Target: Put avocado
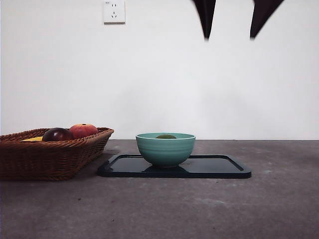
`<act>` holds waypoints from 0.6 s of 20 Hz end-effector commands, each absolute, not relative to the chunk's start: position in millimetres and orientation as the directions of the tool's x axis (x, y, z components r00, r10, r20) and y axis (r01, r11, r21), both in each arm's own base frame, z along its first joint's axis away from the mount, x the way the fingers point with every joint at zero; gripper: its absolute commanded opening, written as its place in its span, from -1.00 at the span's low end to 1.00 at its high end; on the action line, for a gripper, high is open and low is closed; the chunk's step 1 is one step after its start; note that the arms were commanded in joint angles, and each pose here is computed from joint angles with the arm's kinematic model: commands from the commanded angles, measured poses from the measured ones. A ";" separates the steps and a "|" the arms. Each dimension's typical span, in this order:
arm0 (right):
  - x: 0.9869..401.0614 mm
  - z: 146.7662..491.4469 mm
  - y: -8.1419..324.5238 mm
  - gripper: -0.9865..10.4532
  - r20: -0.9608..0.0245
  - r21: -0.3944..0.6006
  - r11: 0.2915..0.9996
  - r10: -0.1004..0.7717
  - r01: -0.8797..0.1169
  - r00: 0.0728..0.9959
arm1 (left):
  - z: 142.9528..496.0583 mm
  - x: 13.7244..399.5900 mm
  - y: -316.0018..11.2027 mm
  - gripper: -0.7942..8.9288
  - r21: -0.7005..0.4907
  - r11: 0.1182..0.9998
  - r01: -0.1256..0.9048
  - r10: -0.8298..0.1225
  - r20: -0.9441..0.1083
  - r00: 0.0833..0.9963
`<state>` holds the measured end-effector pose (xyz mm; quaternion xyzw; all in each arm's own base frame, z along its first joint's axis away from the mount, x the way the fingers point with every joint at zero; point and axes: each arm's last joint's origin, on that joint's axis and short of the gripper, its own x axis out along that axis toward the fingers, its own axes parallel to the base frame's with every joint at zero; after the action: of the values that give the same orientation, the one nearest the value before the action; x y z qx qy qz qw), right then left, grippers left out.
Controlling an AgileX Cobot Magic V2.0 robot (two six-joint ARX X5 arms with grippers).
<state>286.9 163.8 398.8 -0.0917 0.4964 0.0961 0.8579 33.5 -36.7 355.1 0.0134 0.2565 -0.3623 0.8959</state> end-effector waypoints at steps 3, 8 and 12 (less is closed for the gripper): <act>219.0 421.9 152.2 0.13 -0.862 -0.062 0.938 0.122 -0.341 0.493 | 358.6 33.3 -36.8 0.25 -0.158 0.733 0.662 -0.649 -0.454 0.611; 126.0 412.7 116.4 0.13 -0.838 0.022 0.926 0.222 -0.376 0.498 | 358.6 33.3 -36.7 0.25 -0.158 0.733 0.662 -0.649 -0.454 0.610; 70.4 398.9 77.3 0.13 -0.734 0.137 0.892 0.384 -0.431 0.561 | 358.6 33.3 -36.7 0.25 -0.158 0.733 0.662 -0.649 -0.454 0.610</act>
<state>70.8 76.7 395.8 -0.0493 0.4137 0.2331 0.8787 33.5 -36.7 355.1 0.0134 0.2565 -0.3623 0.8959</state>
